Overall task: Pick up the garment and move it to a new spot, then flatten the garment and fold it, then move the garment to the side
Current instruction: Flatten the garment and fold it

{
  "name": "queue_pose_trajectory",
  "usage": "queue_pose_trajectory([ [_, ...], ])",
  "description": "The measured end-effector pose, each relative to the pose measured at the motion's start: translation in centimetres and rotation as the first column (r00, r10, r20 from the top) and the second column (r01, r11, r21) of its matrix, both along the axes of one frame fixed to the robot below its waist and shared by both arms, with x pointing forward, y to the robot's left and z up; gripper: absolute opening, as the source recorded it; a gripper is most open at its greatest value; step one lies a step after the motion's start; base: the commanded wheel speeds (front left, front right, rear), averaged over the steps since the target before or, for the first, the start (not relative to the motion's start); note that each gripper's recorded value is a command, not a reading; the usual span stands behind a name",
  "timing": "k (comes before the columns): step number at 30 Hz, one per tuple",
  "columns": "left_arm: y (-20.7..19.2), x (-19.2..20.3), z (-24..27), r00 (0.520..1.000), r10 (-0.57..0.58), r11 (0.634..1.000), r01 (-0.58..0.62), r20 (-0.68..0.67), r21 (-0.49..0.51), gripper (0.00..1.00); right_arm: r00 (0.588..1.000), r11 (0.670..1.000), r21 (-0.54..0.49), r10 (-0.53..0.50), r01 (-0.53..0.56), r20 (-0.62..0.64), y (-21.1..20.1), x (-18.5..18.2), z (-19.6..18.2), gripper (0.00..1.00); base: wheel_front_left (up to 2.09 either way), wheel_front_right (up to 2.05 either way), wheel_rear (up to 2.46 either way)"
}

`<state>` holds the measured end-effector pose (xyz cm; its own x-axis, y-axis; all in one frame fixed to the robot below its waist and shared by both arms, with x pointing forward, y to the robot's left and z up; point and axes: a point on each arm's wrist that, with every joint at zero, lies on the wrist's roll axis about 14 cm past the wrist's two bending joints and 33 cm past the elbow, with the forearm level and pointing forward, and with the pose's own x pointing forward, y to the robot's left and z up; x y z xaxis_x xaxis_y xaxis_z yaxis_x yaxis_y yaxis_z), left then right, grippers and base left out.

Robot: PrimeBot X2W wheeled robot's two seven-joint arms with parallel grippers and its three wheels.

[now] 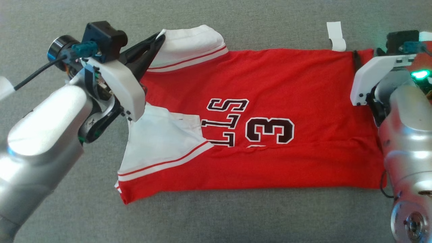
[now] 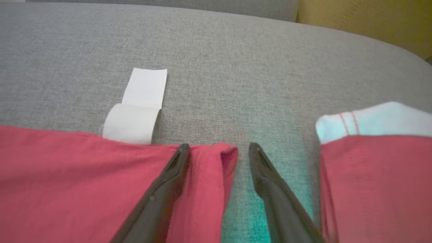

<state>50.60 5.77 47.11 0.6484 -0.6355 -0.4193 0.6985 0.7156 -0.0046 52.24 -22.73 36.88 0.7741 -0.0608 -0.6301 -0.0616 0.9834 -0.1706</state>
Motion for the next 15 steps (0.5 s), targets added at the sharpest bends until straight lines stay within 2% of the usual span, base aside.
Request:
queue_pose_trajectory([
  [7,1.5,1.0,0.4,0.998,0.057,0.998,-0.058,0.027,0.021,0.0,0.998,1.0,0.014,0.013,-0.014,0.058,0.4,-0.2,1.0,0.0,0.0,0.0,0.0],
  [12,2.5,2.6,1.6,0.992,0.1,0.995,-0.1,0.08,0.004,0.0,0.985,0.988,0.149,-0.05,0.026,0.162,1.6,1.4,3.8,0.0,0.0,0.0,0.0],
  [15,2.8,3.7,2.2,0.988,0.114,0.993,-0.114,0.106,-0.001,0.0,0.971,0.984,0.178,-0.054,0.012,0.232,2.1,3.0,5.8,0.0,0.0,0.0,0.0],
])
